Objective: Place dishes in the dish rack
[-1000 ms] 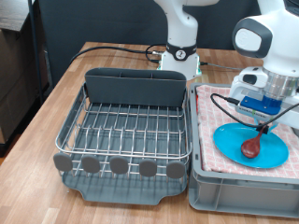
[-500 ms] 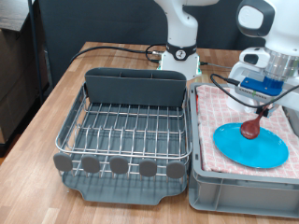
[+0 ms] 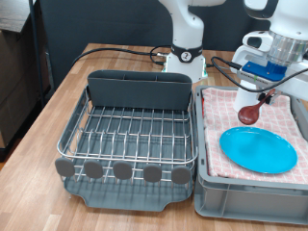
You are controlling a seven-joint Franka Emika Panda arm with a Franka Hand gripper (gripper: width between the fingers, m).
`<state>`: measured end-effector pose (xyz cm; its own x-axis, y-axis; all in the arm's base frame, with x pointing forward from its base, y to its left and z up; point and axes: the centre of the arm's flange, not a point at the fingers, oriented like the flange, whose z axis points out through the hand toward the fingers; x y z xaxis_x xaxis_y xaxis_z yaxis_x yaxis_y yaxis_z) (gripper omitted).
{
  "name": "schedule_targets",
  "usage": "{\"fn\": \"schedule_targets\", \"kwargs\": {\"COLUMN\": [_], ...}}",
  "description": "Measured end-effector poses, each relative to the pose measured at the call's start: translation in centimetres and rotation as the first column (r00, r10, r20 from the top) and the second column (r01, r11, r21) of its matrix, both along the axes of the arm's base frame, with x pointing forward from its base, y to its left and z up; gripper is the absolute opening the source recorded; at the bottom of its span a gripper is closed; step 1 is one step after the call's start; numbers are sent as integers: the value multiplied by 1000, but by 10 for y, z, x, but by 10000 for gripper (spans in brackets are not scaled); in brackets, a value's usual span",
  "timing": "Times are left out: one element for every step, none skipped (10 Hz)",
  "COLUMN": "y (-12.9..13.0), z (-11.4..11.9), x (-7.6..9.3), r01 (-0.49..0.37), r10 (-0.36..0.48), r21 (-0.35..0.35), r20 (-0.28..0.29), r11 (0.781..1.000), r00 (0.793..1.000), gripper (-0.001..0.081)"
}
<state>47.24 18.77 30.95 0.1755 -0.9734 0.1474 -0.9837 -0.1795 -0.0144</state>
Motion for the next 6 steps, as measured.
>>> {"fn": "schedule_targets", "kwargs": {"y": [-6, -12, -17, -24, -31, -39], "z": [3, 7, 11, 16, 21, 26], "x": [-7, -16, -24, -33, -41, -48], "r01": [84, 165, 232, 289, 341, 394], "r10": [-84, -165, -232, -288, -341, -394], "r21": [-10, -15, -14, -18, -19, -5], "r20": [-10, -9, -1, 5, -1, -6], "r11": [996, 986, 973, 957, 940, 919], "r00": [996, 986, 973, 957, 940, 919], "gripper": [81, 81, 81, 81, 81, 81]}}
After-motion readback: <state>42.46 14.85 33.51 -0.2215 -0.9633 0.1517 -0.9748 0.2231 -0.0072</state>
